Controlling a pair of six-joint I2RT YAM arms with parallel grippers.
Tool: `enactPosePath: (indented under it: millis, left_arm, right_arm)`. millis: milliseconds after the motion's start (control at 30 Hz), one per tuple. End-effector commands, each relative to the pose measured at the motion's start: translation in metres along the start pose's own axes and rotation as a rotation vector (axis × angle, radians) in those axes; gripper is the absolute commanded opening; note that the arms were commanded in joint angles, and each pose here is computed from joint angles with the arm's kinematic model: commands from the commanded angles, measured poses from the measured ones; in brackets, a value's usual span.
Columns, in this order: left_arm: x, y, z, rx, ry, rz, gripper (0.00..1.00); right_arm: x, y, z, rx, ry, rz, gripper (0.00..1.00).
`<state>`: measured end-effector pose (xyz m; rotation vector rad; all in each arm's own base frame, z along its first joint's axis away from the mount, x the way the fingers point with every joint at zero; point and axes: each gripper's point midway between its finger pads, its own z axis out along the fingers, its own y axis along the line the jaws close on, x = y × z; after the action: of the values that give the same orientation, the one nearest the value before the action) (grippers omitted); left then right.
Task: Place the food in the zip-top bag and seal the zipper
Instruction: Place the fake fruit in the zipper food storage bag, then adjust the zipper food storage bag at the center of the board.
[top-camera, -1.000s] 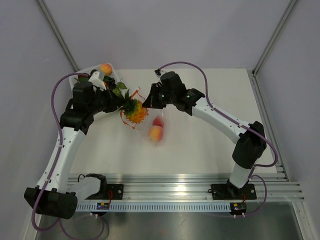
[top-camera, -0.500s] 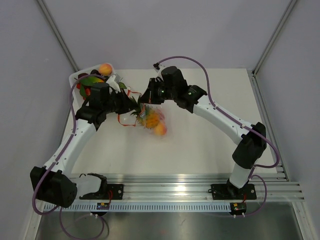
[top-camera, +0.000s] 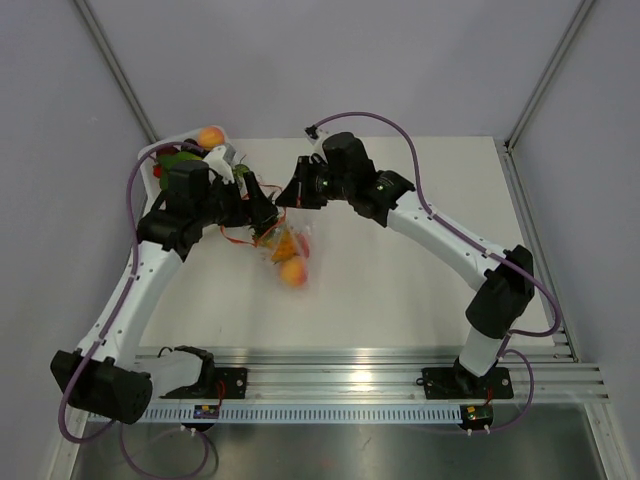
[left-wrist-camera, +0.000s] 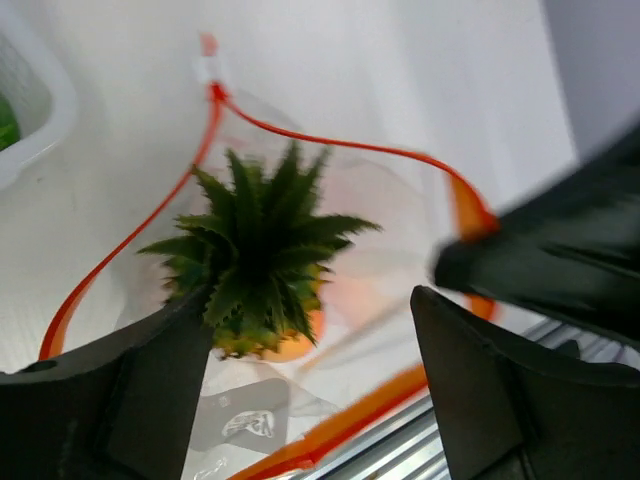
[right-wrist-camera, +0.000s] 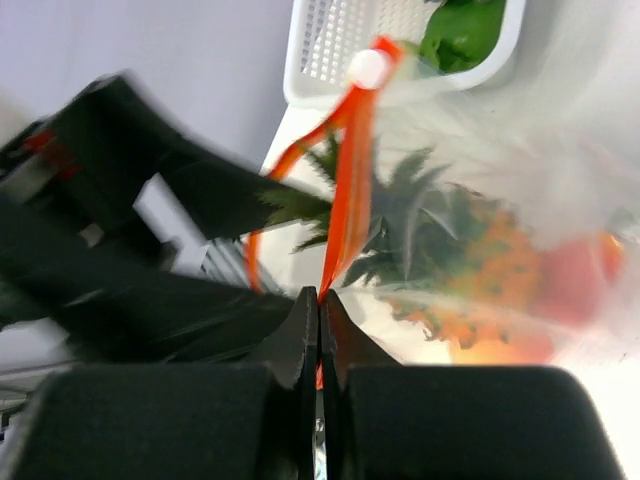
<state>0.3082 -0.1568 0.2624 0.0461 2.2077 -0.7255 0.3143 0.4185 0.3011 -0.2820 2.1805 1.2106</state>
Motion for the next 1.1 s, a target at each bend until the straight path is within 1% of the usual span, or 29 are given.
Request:
enactPosePath:
  millis: [0,33,67,100,233,300,333,367,400,467,567,667,700,733,800,833,967,1000,1067]
  left_arm:
    - [-0.026,-0.055,-0.059,0.183,-0.151,0.127,0.79]
    - [-0.025,-0.054,-0.062,0.179,-0.159,0.128,0.72]
    - [-0.021,-0.051,-0.062,0.167,-0.156,0.127,0.68]
    - [-0.02,-0.043,-0.064,0.126,-0.165,0.126,0.57]
    - [-0.009,-0.018,-0.059,0.014,-0.155,0.114,0.37]
    - [-0.005,-0.005,-0.057,-0.043,-0.158,0.104,0.37]
    - [-0.005,-0.003,-0.06,-0.055,-0.173,0.102,0.39]
    - [-0.005,0.003,-0.06,-0.081,-0.182,0.098,0.58]
    - [-0.001,0.006,-0.059,-0.093,-0.179,0.094,0.68]
    - [0.001,0.013,-0.063,-0.127,-0.195,0.09,0.77]
    - [0.012,0.023,-0.059,-0.157,-0.18,0.08,0.76]
    - [0.024,0.038,-0.051,-0.204,-0.155,0.05,0.71]
    - [0.026,0.042,-0.05,-0.22,-0.156,0.042,0.67]
    - [0.034,0.05,-0.045,-0.246,-0.143,0.033,0.66]
    - [0.036,0.057,-0.042,-0.267,-0.156,0.026,0.63]
    - [0.043,0.061,-0.038,-0.272,-0.139,0.018,0.62]
    - [0.047,0.07,-0.028,-0.301,-0.137,-0.007,0.57]
    - [0.048,0.073,-0.025,-0.309,-0.133,-0.012,0.55]
    - [0.051,0.074,-0.02,-0.31,-0.119,-0.023,0.47]
  right_arm:
    - [-0.01,0.003,0.002,-0.006,-0.046,-0.009,0.0]
    - [-0.01,0.003,0.002,-0.007,-0.047,-0.01,0.0]
    - [-0.009,0.003,0.003,-0.011,-0.044,-0.007,0.0]
    - [-0.009,0.004,0.003,-0.012,-0.045,-0.006,0.0]
    - [-0.01,0.005,0.001,-0.016,-0.05,-0.006,0.0]
    - [-0.01,0.006,0.0,-0.018,-0.05,-0.009,0.0]
    - [-0.01,0.005,-0.001,-0.016,-0.05,-0.008,0.0]
    - [-0.009,0.005,-0.002,-0.016,-0.05,-0.01,0.0]
    - [-0.008,0.004,-0.002,-0.013,-0.049,-0.009,0.0]
    - [-0.007,0.002,-0.002,-0.007,-0.047,-0.011,0.0]
    - [-0.005,0.001,-0.002,-0.006,-0.043,-0.01,0.0]
    - [-0.005,0.001,-0.001,-0.009,-0.042,-0.009,0.0]
    - [-0.005,0.002,-0.002,-0.01,-0.043,-0.009,0.0]
    - [-0.005,0.001,-0.002,-0.008,-0.043,-0.009,0.0]
    - [-0.006,0.002,-0.003,-0.008,-0.045,-0.011,0.0]
    - [-0.006,0.002,-0.003,-0.008,-0.045,-0.012,0.0]
    - [-0.007,0.003,-0.005,-0.008,-0.051,-0.015,0.0]
    - [-0.006,0.003,-0.005,-0.007,-0.047,-0.014,0.0]
    - [-0.005,0.003,-0.006,-0.008,-0.048,-0.012,0.0]
